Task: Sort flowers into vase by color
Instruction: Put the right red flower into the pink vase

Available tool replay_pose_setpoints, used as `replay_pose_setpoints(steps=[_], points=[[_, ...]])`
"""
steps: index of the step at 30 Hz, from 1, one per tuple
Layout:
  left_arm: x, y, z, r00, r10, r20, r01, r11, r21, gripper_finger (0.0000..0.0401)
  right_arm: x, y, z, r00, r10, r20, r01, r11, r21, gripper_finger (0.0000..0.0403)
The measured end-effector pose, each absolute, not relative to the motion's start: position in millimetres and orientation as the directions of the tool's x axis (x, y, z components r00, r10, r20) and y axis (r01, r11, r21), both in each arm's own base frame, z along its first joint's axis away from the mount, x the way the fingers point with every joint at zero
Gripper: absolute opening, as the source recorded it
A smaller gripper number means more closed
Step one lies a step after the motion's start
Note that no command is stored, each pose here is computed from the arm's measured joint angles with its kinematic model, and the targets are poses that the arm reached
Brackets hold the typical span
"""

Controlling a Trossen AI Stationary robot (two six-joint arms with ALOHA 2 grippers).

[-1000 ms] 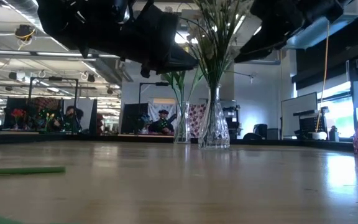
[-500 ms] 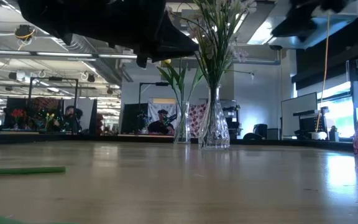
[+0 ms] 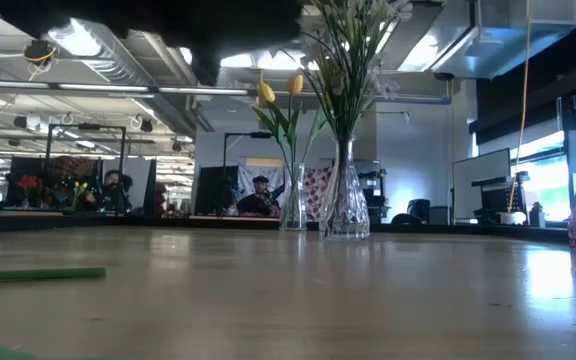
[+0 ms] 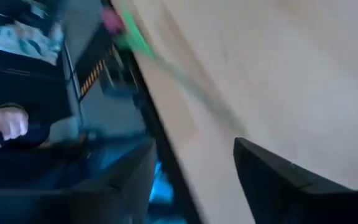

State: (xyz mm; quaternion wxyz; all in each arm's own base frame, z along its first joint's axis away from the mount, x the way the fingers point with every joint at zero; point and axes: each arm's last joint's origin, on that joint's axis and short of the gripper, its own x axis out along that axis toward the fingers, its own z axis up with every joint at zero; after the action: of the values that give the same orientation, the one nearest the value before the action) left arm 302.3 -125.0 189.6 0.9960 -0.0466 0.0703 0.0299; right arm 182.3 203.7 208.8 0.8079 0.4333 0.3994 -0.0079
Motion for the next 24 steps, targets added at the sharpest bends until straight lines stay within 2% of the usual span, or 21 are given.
replay_pose_setpoints(steps=[3,7,13,17,19,24], points=[[295.1,-140.7,188.1,0.988,0.004,-0.157,-0.02,0.994,-0.103,0.0095,175.6,215.9,195.6,0.561,0.424,-0.711,0.522,0.485,0.702,0.019],[286.5,-157.1,187.3,0.985,-0.046,-0.164,0.028,0.993,-0.11,0.0095,162.0,223.7,180.0,0.368,0.474,-0.8,0.787,0.3,0.54,0.0161],[278.2,-171.2,187.2,0.982,-0.091,-0.164,0.071,0.99,-0.124,0.0095,148.8,206.9,166.8,0.08,0.397,-0.914,0.938,0.279,0.204,0.0141],[273.4,-178.3,186.6,0.98,-0.107,-0.169,0.081,0.985,-0.155,0.0095,145.2,183.0,162.1,-0.091,0.274,-0.957,0.977,0.211,-0.032,0.0133],[270.3,-182.4,185.6,0.977,-0.116,-0.177,0.088,0.983,-0.16,0.0095,147.6,172.9,161.4,-0.134,0.241,-0.961,0.979,0.182,-0.09,0.0132],[260.4,-195.6,184.5,0.97,-0.155,-0.187,0.121,0.976,-0.182,0.0095,150.3,158.2,153.1,-0.161,0.216,-0.963,0.978,0.169,-0.126,0.0142]])
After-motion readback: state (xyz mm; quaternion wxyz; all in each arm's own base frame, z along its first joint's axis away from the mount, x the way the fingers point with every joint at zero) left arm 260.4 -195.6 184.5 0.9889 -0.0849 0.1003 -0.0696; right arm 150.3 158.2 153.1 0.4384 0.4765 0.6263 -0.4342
